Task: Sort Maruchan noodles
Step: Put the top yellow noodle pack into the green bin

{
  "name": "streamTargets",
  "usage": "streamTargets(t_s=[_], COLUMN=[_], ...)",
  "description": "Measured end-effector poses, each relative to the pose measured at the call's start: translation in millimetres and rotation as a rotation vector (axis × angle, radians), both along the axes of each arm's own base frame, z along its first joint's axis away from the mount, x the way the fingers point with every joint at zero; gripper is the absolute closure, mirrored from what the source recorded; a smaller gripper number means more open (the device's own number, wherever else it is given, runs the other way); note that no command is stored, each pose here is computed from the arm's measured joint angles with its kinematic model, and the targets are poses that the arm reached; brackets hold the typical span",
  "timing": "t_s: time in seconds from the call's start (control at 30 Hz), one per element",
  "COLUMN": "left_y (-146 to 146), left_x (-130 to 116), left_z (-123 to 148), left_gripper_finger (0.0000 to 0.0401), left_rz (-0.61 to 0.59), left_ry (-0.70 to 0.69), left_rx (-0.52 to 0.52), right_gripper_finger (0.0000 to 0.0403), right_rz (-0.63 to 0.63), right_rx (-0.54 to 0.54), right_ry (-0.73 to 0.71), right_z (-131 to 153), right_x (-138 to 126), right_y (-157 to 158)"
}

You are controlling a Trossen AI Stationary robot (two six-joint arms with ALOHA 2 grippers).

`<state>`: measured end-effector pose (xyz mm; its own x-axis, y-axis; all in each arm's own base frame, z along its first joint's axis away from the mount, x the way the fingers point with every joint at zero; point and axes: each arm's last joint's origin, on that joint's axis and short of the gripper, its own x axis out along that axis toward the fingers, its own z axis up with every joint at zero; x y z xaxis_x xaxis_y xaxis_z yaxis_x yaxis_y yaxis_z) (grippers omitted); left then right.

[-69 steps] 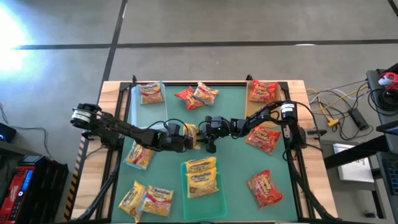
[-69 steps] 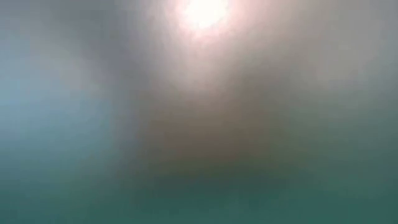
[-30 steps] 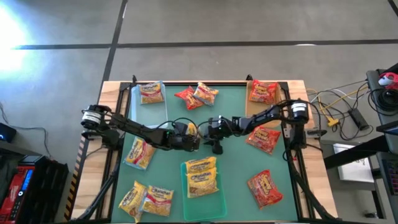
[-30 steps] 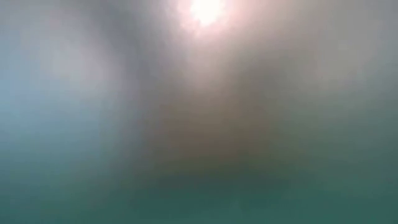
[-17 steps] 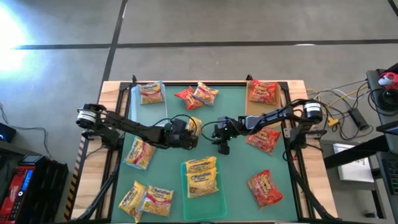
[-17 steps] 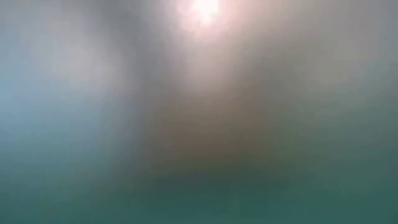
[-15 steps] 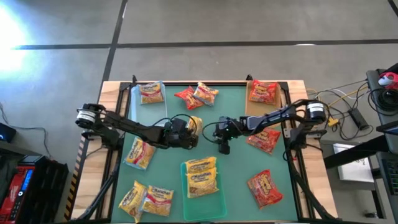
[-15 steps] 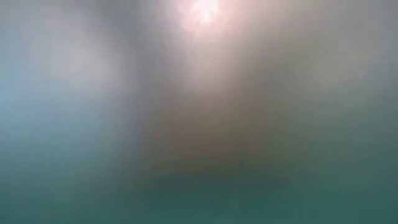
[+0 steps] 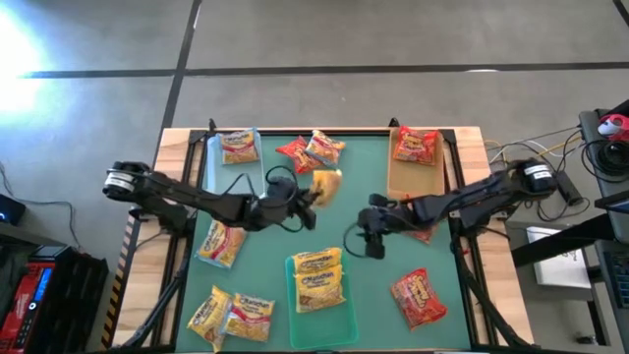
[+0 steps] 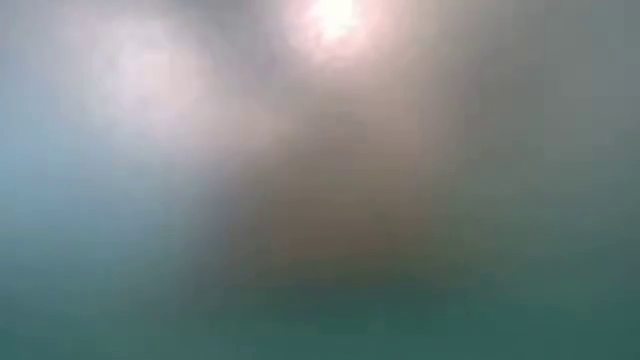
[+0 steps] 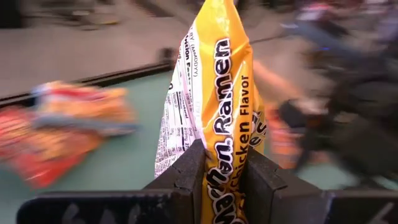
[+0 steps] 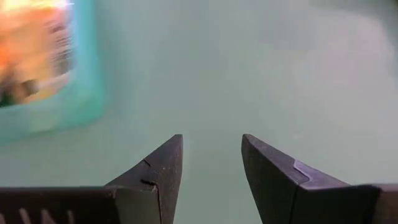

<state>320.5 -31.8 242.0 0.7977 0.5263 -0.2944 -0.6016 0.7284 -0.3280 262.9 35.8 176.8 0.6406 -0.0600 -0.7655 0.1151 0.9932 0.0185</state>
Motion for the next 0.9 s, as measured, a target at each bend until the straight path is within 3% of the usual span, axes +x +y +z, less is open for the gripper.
streamTargets(t_s=[0.2, 0.5, 0.6, 0.77, 0.9], left_y=[-37, -89, -100, -110, -117], left_x=[-3, -17, -22, -25, -20], left_z=[12, 8, 5, 0, -19], left_gripper_finger=[0.0345, 0.0345, 0.0344, 0.0343, 0.0343], left_rz=[-0.328, -0.771, -0.798, -0.738, -0.713], left_ry=[-0.047, -0.005, 0.02, 0.019, 0.077], left_rx=[-0.019, -0.141, -0.206, -0.377, -0.436], right_gripper_finger=[0.0248, 0.0248, 0.0248, 0.0248, 0.0248], right_rz=[0.016, -0.009, -0.014, -0.031, -0.046], right_rx=[0.063, 0.112, 0.113, 0.127, 0.136], right_ry=[-0.006, 0.008, 0.014, 0.021, 0.029], right_z=[-3, -11, -13, -15, -17], right_x=[-23, -36, -37, -39, -40], right_y=[20, 26, 26, 25, 25])
